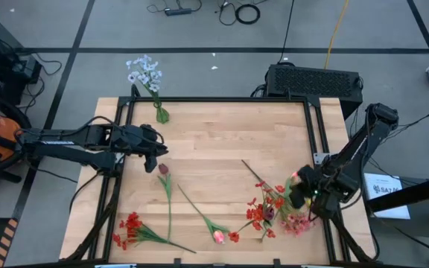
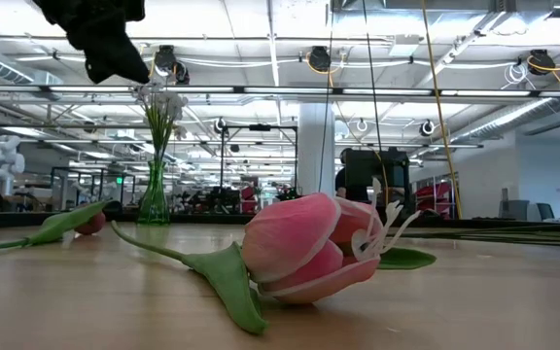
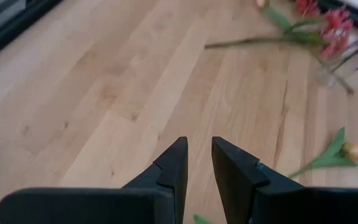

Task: Sort flowers into vase by color
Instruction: Put the pink flowers into the green vase

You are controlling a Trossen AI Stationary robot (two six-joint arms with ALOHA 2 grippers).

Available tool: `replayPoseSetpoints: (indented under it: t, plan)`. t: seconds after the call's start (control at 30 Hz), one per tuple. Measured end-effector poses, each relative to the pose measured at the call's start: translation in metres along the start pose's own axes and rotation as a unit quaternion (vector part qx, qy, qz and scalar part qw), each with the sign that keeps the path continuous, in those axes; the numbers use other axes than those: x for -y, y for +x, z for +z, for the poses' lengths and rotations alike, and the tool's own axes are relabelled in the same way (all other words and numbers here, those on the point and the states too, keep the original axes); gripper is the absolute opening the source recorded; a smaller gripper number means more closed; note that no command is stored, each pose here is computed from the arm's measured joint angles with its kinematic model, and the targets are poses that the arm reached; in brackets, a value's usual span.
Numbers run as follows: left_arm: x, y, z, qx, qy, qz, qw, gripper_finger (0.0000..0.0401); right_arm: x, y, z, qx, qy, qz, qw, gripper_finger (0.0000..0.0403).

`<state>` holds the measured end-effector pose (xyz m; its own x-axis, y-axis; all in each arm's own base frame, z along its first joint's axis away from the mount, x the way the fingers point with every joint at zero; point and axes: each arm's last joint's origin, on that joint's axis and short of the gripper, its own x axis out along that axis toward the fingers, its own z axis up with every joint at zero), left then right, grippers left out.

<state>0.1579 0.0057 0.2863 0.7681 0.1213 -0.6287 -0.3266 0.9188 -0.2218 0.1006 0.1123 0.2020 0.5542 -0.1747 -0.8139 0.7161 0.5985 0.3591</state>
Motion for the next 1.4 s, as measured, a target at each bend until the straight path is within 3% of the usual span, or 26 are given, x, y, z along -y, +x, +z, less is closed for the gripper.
replayPoseSetpoints:
  t: [0.07,0.2,0.47,0.77,1.03,1.27,1.4]
  plan:
    - [0.002,0.003,0.004,0.012,0.002,-0.005,1.000,0.0079,0.003,-0.003,0.010,0.025,0.009,0.009,1.000,0.0001]
    - [0.007,0.022,0.011,0.017,0.060,-0.016,0.998,0.0079,0.010,-0.010,0.035,0.044,0.012,0.029,0.999,0.0001]
    - [0.021,0.085,0.023,0.023,0.115,-0.036,0.992,0.0079,0.020,-0.021,0.077,0.070,0.017,0.091,0.993,0.0000]
    - [0.036,0.150,0.042,0.040,0.208,-0.086,0.974,0.0079,0.012,-0.007,0.120,0.081,0.006,0.145,0.986,0.0000]
    - [0.029,0.208,0.077,0.047,0.250,-0.116,0.960,0.0079,0.020,0.013,0.167,0.104,0.010,0.176,0.979,0.0000]
    - [0.033,0.256,0.101,0.050,0.308,-0.191,0.931,0.0079,0.029,0.017,0.190,0.131,0.033,0.206,0.969,0.0000]
    - [0.039,0.285,0.107,0.058,0.350,-0.204,0.912,0.0079,0.033,0.017,0.192,0.135,0.044,0.201,0.969,0.0000]
